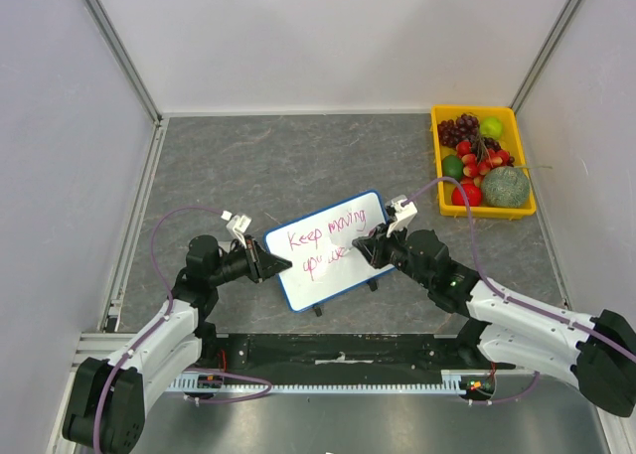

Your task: Write a sentence on the whiteboard

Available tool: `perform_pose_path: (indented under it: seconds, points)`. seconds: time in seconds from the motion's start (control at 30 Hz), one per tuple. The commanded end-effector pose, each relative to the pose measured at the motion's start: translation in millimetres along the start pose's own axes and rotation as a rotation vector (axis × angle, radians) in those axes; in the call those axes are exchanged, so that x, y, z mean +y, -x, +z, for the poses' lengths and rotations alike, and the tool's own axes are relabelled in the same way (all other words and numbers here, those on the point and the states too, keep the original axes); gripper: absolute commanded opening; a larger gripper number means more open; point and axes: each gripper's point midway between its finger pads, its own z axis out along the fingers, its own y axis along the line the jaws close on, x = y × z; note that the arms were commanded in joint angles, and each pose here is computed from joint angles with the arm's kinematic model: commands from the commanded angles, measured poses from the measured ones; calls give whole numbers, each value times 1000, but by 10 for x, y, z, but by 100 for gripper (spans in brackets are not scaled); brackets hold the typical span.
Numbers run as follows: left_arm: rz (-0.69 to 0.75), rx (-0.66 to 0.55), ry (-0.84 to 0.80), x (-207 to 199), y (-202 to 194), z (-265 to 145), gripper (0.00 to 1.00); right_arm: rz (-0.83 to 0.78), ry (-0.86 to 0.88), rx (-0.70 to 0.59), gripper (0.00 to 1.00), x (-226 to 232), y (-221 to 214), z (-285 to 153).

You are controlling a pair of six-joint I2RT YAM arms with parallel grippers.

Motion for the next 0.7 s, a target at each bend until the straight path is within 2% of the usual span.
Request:
perform_pose_path:
  seconds: [0.0, 0.3, 0.67]
  points:
    - [80, -39, 43, 110, 73, 9, 2, -51, -84, 24, 0, -193, -71, -30]
    - [80, -39, 45, 116, 69, 8, 2, -41, -76, -24, 0, -127, 133, -30]
    - [78, -38, 46, 116, 66, 8, 2, -24, -32, -139, 0, 65, 609, -109]
